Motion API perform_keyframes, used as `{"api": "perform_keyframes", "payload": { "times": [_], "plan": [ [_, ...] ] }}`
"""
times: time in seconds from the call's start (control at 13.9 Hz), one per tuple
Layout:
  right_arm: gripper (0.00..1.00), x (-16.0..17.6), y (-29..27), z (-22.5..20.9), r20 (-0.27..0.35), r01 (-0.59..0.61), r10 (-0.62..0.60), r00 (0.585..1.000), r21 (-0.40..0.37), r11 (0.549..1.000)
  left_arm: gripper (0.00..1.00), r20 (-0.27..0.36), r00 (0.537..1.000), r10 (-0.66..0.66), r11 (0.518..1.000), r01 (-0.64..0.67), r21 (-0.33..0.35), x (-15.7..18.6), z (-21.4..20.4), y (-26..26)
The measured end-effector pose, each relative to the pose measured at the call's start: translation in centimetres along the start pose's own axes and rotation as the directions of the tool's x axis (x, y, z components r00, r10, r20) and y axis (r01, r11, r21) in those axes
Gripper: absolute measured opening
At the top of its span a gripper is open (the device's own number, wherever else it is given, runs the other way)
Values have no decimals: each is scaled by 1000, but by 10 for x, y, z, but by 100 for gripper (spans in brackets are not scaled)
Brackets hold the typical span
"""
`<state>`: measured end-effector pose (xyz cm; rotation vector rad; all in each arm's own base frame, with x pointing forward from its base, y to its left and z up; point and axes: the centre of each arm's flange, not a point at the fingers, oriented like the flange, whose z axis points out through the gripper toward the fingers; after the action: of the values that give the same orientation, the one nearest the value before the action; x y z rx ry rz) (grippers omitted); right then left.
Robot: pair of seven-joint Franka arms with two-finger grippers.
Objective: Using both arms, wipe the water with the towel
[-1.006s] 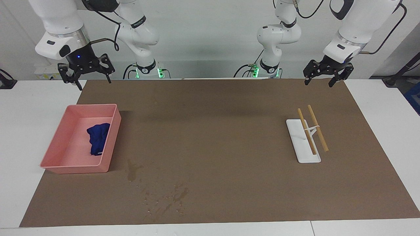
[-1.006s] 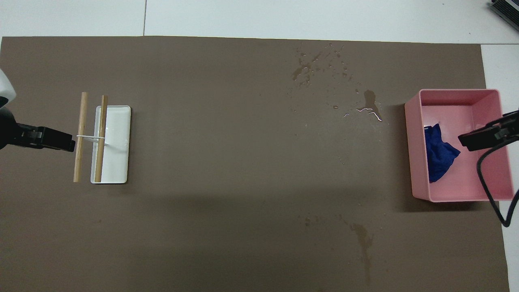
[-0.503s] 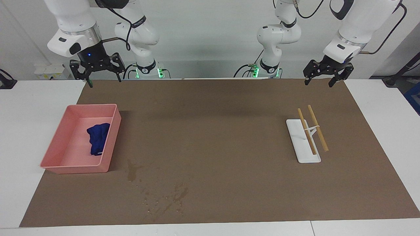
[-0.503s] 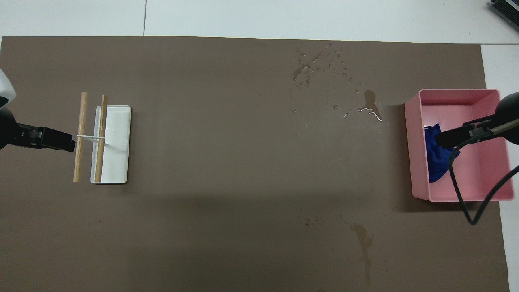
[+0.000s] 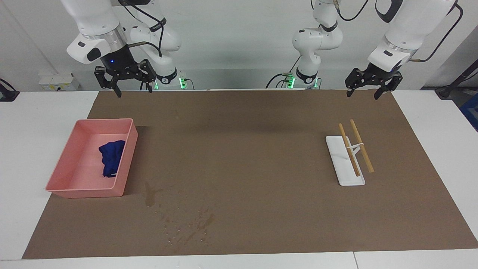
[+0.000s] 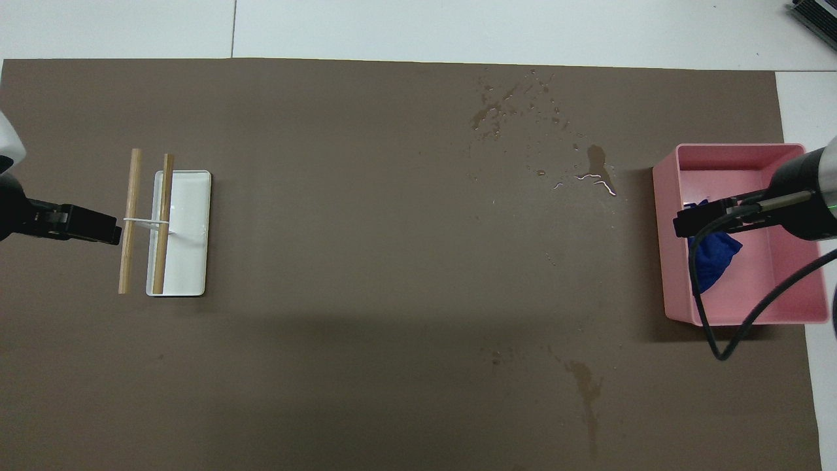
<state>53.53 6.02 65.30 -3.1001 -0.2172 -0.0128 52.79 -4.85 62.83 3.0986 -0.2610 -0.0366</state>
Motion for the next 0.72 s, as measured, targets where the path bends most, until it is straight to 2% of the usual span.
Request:
{"api": "perform_keyframes", "payload": {
  "times": [0.72],
  "plan": [
    [100, -3, 19, 15, -52, -60, 59, 997, -17, 998, 100, 0, 1000, 0, 1000, 0, 0, 0, 0, 0]
  ]
}}
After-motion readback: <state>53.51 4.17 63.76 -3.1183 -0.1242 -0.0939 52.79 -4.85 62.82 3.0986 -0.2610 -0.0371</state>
